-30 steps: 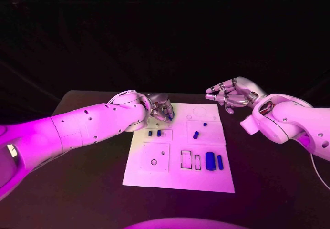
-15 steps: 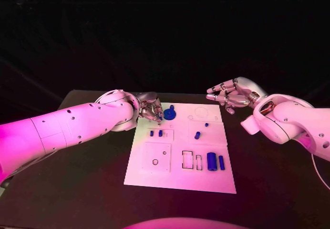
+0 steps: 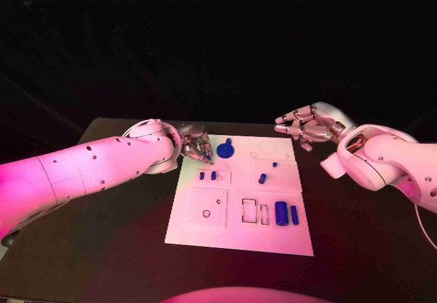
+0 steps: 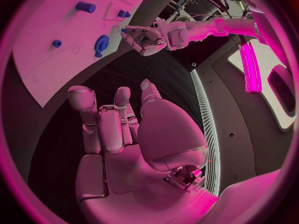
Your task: Assemble the parts on the task board
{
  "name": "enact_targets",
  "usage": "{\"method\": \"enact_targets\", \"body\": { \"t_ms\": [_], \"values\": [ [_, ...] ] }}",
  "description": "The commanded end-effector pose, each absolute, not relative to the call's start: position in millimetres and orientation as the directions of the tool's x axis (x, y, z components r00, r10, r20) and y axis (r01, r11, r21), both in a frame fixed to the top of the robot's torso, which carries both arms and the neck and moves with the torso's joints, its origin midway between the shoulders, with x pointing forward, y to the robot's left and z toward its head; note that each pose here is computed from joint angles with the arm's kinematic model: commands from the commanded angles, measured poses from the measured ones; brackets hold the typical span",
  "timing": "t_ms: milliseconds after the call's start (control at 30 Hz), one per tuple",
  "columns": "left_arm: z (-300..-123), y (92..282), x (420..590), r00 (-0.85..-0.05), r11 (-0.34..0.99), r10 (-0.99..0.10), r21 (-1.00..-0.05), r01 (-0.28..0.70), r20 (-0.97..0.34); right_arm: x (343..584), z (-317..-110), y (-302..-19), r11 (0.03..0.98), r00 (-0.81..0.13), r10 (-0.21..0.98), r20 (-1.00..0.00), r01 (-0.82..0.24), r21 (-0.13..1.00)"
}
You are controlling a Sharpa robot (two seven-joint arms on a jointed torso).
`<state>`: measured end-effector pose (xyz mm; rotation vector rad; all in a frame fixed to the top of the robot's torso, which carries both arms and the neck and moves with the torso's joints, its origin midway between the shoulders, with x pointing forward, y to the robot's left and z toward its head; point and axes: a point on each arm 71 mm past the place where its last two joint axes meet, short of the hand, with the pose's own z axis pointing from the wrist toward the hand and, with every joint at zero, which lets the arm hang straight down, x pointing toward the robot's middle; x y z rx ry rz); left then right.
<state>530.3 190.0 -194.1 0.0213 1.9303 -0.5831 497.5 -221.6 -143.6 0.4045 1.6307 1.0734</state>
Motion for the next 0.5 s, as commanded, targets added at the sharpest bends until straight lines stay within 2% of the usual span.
{"method": "enact_targets", "body": {
  "t_ms": [33, 500],
  "values": [
    [-197.6, 187.5, 529.2, -0.450, 0.883, -0.221, -0.374, 0.284, -0.865, 496.7, -144.3, -219.4, 0.534, -0.369, 0.713, -0.596, -0.266, 0.803],
    [-207.5, 182.3, 528.0, -0.475, 0.883, -0.209, -0.374, 0.284, -0.855, 496.6, -144.4, -219.4, 0.534, -0.369, 0.713, -0.596, -0.266, 0.803]
  ]
}}
